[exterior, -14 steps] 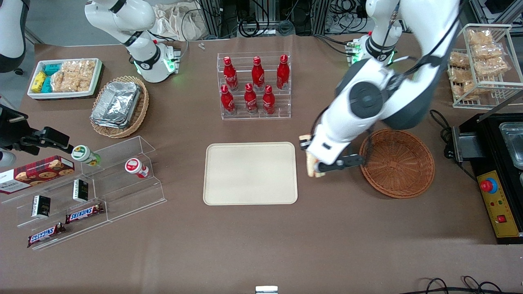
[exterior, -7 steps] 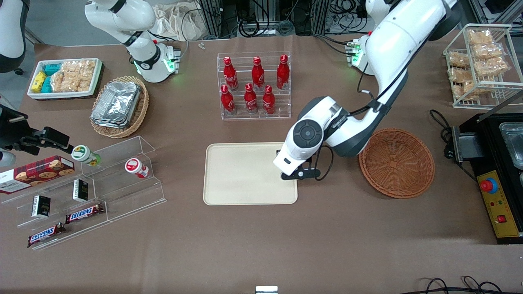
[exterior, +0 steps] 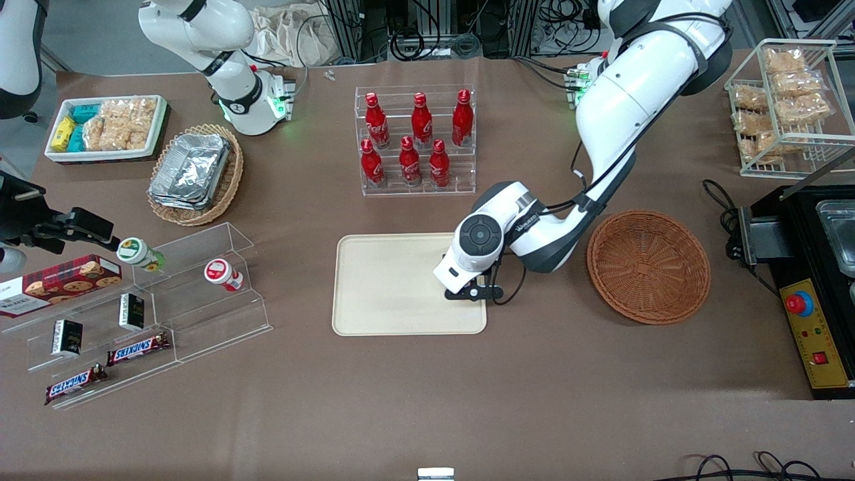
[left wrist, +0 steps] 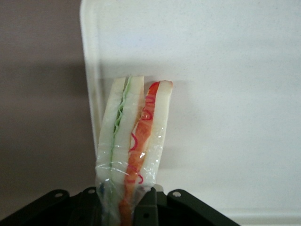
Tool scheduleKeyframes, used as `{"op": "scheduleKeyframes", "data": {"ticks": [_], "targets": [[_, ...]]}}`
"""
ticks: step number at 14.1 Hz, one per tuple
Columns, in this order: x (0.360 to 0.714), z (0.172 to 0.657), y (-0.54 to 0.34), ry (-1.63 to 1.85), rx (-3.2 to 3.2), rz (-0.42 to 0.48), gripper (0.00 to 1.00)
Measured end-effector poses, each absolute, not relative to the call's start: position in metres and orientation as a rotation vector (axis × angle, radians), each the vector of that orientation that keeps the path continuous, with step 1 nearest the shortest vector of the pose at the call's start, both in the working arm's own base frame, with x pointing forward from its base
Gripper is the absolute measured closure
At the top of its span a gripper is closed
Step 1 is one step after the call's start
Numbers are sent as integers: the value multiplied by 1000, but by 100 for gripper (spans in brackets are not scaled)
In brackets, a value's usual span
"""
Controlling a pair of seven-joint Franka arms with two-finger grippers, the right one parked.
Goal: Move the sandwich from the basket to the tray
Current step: 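Carry the sandwich over the cream tray and lower it, then open the left gripper and withdraw it toward the basket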
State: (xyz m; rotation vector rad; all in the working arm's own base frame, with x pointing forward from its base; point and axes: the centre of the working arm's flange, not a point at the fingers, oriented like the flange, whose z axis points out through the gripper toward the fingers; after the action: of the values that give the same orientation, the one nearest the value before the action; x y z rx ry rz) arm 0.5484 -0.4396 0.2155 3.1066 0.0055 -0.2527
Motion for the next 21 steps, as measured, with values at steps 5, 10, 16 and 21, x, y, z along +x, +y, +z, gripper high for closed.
{"op": "scheduleKeyframes", "data": {"ticks": [5, 10, 16, 21], "targets": [[552, 213, -442, 22, 3121, -200, 46], [580, 265, -440, 83, 3094, -61, 0], [634, 456, -297, 425, 3104, 79, 0], [637, 528, -152, 370, 3132, -30, 0]]}}
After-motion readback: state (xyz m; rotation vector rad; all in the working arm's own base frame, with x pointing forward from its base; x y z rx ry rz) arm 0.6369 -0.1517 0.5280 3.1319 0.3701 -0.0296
